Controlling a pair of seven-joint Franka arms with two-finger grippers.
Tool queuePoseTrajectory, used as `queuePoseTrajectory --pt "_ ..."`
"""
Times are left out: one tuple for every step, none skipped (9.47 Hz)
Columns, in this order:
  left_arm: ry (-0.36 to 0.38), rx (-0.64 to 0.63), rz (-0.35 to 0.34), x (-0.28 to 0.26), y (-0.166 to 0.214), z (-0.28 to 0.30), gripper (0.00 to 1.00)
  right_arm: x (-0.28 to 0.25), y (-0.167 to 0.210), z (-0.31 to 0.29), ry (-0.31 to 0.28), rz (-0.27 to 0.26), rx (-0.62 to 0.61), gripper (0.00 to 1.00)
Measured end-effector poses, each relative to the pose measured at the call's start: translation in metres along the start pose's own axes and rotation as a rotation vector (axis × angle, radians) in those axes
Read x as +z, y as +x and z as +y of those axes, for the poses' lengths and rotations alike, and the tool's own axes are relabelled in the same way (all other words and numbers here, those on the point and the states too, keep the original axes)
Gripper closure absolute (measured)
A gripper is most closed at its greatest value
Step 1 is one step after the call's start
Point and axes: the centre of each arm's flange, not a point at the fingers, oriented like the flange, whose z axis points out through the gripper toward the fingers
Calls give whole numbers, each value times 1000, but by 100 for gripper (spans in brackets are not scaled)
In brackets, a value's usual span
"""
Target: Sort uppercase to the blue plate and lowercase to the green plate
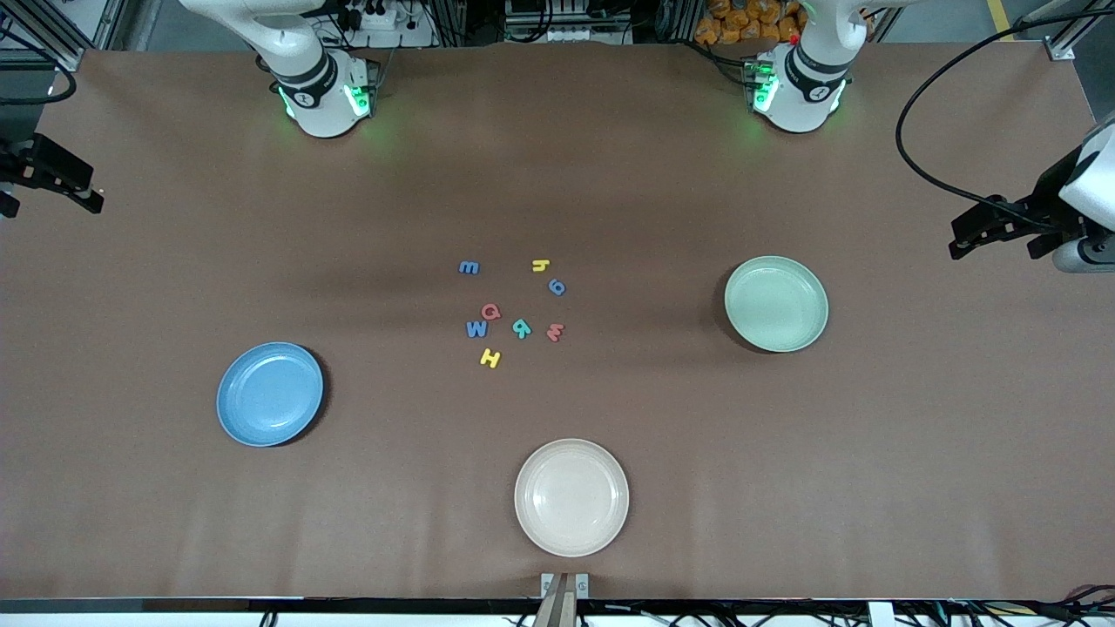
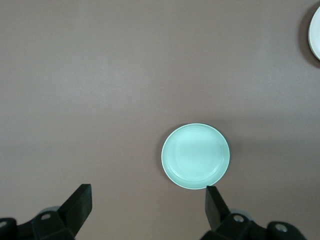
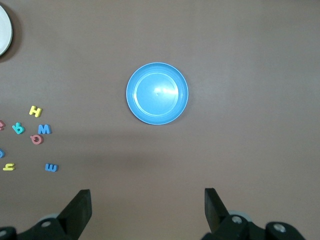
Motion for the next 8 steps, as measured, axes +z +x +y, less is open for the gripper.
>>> queuePoseTrajectory --pt "0 2 0 0 0 1 0 0 0 0 0 0 -1 0" --pt "0 9 -4 1 0 5 0 0 0 -1 0 0 -1 0" --pt "0 15 -15 3 -1 8 0 0 0 -1 0 -1 -2 0" --pt "0 22 -24 7 0 12 0 1 1 -1 0 -1 -2 0" --pt "-3 16 -26 8 0 18 0 1 1 -1 0 -2 -2 0" --pt "-22 -34 -30 9 0 29 0 1 1 -1 0 -3 -2 0" --pt "-53 -92 -45 14 0 53 0 1 1 -1 0 -3 -2 0" --pt "-69 -110 -74 25 -2 92 0 2 1 -2 0 -3 -3 0"
